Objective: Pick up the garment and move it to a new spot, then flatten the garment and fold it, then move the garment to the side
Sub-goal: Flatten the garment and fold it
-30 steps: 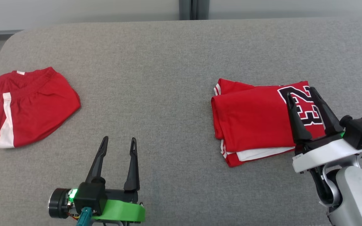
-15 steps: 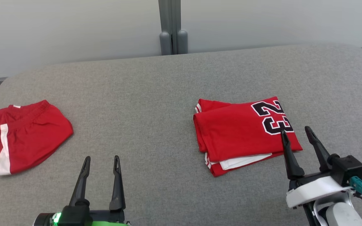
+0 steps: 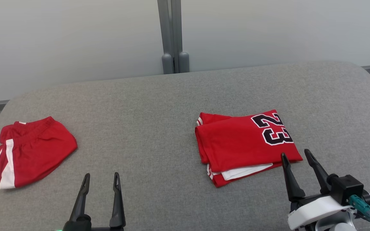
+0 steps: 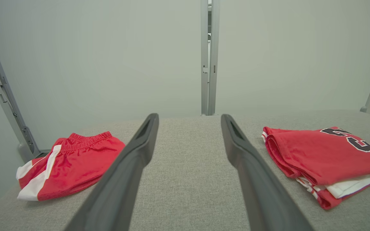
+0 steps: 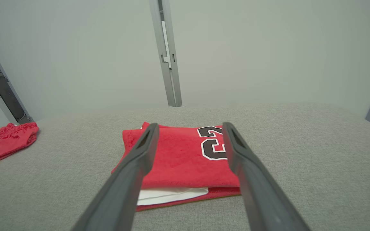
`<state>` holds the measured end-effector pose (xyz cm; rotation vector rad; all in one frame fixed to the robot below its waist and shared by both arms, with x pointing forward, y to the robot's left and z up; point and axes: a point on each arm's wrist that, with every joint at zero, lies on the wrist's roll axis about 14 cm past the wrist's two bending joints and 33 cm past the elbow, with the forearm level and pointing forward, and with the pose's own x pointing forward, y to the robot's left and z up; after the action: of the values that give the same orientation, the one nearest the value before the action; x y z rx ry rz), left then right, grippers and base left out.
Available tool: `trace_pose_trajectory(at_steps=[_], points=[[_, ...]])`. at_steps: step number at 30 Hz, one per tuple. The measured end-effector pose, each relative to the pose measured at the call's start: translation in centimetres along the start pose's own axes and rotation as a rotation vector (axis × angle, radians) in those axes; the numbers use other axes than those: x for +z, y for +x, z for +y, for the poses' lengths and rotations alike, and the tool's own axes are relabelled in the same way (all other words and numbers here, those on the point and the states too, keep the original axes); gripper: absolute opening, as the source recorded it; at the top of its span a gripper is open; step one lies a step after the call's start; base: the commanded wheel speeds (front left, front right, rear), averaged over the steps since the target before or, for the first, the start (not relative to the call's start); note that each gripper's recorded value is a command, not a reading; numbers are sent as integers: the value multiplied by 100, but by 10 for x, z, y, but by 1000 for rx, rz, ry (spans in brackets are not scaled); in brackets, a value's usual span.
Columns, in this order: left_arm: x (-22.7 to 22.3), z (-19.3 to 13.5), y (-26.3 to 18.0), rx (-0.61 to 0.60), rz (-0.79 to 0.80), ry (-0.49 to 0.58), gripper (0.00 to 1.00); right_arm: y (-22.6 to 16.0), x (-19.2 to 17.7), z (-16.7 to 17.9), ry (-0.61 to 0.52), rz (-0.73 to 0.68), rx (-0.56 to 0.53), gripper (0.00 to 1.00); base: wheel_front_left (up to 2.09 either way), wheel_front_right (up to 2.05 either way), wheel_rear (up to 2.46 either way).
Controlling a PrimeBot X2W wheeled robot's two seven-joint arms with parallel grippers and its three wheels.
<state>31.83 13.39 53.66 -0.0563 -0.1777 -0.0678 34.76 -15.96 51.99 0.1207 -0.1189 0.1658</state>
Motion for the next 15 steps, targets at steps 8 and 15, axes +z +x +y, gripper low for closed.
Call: trace_pose_trajectory(at_steps=[8, 15], points=[[-6, -2, -5, -8, 20, 8, 100, -1, 1, 4, 1, -3, 8, 100, 0, 0, 0], [-13, -4, -8, -21, 40, 21, 100, 0, -2, 4, 26, 1, 0, 100, 0, 0, 0]])
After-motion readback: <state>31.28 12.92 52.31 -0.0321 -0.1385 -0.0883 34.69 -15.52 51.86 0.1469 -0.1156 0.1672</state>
